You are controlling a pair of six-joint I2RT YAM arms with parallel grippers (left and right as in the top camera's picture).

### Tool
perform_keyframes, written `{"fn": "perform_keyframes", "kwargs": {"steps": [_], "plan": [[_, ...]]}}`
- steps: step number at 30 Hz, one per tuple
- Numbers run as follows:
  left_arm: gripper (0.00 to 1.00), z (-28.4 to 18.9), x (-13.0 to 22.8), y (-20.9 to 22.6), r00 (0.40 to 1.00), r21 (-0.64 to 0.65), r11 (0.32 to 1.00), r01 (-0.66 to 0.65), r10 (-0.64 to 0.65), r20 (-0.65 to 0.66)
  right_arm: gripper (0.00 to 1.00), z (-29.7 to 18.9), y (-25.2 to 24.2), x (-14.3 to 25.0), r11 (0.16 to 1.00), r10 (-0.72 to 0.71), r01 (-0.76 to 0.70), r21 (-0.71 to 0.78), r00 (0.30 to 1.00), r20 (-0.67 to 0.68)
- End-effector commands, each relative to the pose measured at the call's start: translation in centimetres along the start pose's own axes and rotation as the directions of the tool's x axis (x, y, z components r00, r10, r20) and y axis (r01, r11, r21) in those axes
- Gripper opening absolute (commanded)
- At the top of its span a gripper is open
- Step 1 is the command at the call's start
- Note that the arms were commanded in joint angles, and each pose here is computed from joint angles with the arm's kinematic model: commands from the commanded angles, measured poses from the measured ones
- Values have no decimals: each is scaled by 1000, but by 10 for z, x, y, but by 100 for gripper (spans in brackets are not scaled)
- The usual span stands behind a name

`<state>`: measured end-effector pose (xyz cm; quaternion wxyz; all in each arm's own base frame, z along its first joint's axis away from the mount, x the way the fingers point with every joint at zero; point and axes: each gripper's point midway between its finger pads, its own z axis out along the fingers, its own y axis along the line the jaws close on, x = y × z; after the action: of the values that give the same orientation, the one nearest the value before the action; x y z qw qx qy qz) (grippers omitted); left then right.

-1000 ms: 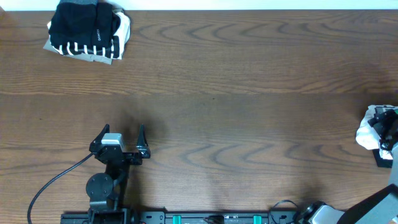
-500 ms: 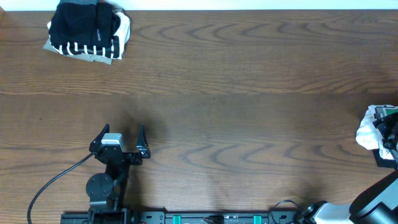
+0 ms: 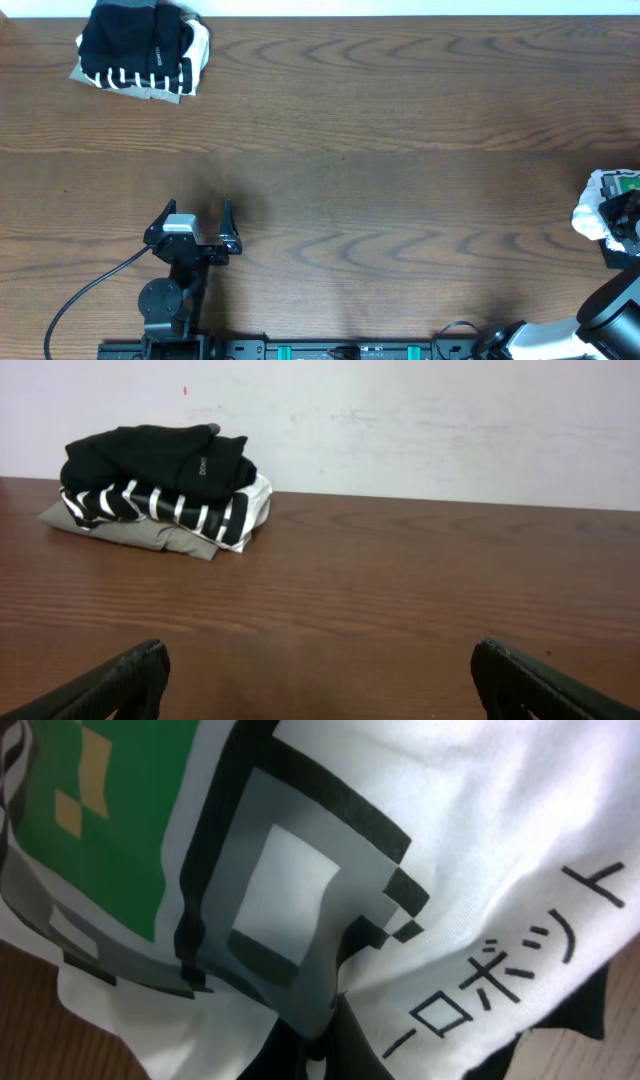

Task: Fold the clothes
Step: 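Reach the right gripper to the white printed T-shirt and grasp it, then lift the T-shirt with the right gripper and drop it mid-table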

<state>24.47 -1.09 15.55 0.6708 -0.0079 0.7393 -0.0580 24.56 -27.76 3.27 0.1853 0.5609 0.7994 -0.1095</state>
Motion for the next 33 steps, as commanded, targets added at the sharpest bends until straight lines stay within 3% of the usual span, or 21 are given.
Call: {"fn": "perform_keyframes", "kwargs": {"steps": [1, 4, 8, 11, 16, 22, 33], "plan": [[98, 1, 14, 1, 999, 2, 1000, -11, 11, -43, 1, -20, 4, -25, 999, 22, -20, -26, 998, 66], [98, 1, 14, 1, 999, 2, 1000, -11, 11, -43, 1, -49, 15, -42, 995, 35, -24, -97, 993, 115], [98, 1, 14, 1, 999, 2, 1000, -11, 12, -43, 1, -106, 55, -62, 933, 88, -23, -359, 982, 167], [98, 1, 14, 1, 999, 2, 1000, -11, 12, -43, 1, -166, 88, -71, 811, 143, -6, -585, 971, 189], [98, 1, 14, 1, 999, 2, 1000, -11, 12, -43, 1, -256, 136, -56, 558, 117, 109, -823, 971, 207], [98, 1, 14, 1, 999, 2, 1000, -11, 12, -43, 1, -328, 199, 16, 264, -100, 240, -934, 970, 221], [98, 1, 14, 1, 999, 2, 1000, -11, 12, -43, 1, -354, 262, 173, 83, -497, 236, -968, 852, 165]]}}
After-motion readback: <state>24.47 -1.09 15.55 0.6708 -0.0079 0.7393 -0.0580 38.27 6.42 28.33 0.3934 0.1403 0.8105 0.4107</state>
